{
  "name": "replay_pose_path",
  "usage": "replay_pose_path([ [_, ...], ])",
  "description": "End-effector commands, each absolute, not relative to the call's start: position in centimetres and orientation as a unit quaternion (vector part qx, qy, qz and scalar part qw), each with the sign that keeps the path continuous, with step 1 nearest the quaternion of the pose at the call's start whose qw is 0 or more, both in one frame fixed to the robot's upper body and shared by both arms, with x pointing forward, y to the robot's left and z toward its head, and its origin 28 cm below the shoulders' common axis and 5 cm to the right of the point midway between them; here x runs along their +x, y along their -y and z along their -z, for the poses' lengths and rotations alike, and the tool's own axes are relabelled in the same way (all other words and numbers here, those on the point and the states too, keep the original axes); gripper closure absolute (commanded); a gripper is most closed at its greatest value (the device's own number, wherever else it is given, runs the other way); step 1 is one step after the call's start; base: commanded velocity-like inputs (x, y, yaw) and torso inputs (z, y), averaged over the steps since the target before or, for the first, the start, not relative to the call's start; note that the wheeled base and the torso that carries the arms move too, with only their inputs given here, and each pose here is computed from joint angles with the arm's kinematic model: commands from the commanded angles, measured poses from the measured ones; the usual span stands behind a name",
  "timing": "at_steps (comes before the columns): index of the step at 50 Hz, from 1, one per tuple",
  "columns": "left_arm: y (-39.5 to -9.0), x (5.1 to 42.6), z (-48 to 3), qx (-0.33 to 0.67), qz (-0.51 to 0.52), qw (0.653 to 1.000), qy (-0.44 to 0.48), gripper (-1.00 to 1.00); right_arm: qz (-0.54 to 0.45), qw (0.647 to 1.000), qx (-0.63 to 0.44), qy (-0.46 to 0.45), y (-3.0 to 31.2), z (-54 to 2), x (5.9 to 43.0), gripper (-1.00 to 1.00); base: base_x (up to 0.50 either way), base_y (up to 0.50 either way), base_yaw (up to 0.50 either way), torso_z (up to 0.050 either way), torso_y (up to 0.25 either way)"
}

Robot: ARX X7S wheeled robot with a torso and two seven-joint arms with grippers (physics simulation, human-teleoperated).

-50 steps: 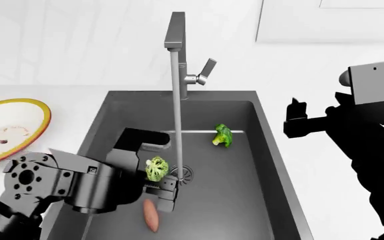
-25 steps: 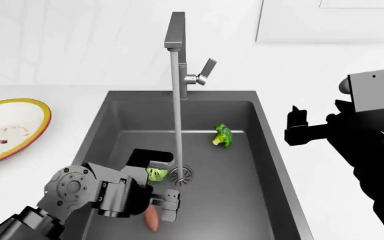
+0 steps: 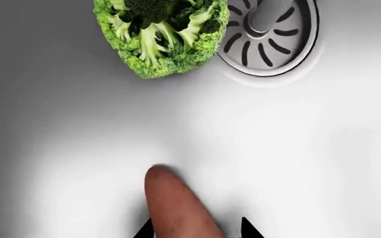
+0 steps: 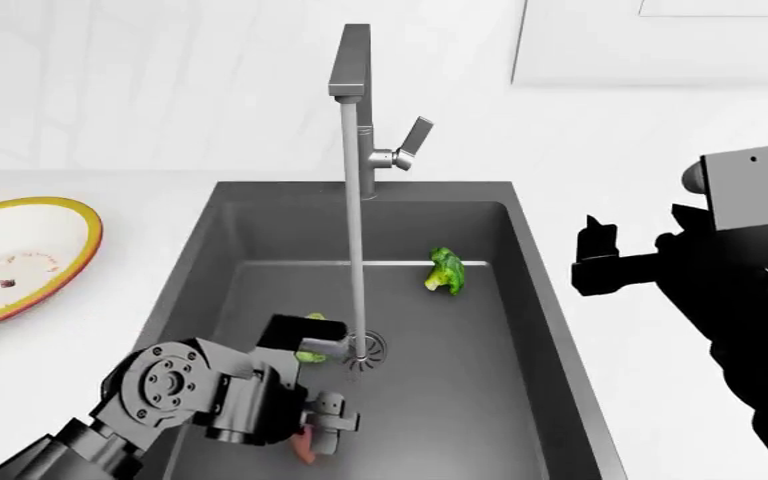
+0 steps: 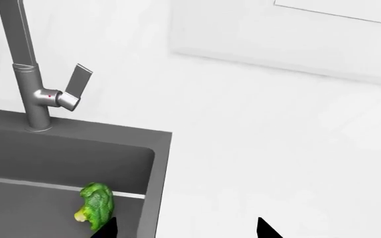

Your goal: Pick the sweet potatos and broccolis from the sink and place them in one bowl. Place the broccoli in the other bowl. Then turn off the sink faucet.

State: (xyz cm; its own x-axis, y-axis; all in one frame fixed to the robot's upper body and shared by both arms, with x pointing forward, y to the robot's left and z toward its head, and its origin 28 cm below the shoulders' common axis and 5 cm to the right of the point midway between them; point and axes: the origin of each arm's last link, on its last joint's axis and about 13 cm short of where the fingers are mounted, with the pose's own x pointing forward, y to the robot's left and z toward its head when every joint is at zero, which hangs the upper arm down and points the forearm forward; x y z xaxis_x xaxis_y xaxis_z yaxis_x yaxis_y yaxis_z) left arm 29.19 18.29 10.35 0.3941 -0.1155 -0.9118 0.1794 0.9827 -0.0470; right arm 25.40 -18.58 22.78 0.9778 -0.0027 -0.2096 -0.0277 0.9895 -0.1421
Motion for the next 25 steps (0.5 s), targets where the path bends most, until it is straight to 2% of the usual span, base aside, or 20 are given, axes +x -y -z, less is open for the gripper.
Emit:
replay_pose_path([
  [1,-19.0,29.9,-12.1,-0.020,0.070,0.851,-0.520,1.00,-0.011,0.992,-0.067,-0.106,18.6,-22.5,25.1,-1.00,0.00,0.00,0.00,0.000,0.000],
  [3,-19.6,30.0,-12.8,-0.001,0.066,0.867,-0.493,1.00,-0.007,0.992,-0.064,-0.104,18.8,-22.6,25.3,-1.00,0.00,0.00,0.00,0.000,0.000],
  [4,-19.7,29.9,-12.9,-0.022,0.063,0.859,-0.508,1.00,-0.007,0.993,-0.063,-0.104,18.9,-22.7,25.3,-1.00,0.00,0.00,0.00,0.000,0.000],
  [10,-20.7,29.3,-15.0,-0.012,0.072,0.885,-0.461,1.00,-0.007,0.993,-0.066,-0.095,18.8,-23.3,25.3,-1.00,0.00,0.00,0.00,0.000,0.000],
  [19,-21.3,28.6,-17.7,-0.014,0.078,0.905,-0.419,1.00,-0.015,0.993,-0.069,-0.099,18.4,-23.2,25.7,-1.00,0.00,0.00,0.00,0.000,0.000],
  [25,-21.7,28.4,-19.3,0.005,0.097,0.930,-0.355,1.00,-0.017,0.993,-0.067,-0.098,18.3,-23.1,25.9,-1.00,0.00,0.00,0.00,0.000,0.000],
])
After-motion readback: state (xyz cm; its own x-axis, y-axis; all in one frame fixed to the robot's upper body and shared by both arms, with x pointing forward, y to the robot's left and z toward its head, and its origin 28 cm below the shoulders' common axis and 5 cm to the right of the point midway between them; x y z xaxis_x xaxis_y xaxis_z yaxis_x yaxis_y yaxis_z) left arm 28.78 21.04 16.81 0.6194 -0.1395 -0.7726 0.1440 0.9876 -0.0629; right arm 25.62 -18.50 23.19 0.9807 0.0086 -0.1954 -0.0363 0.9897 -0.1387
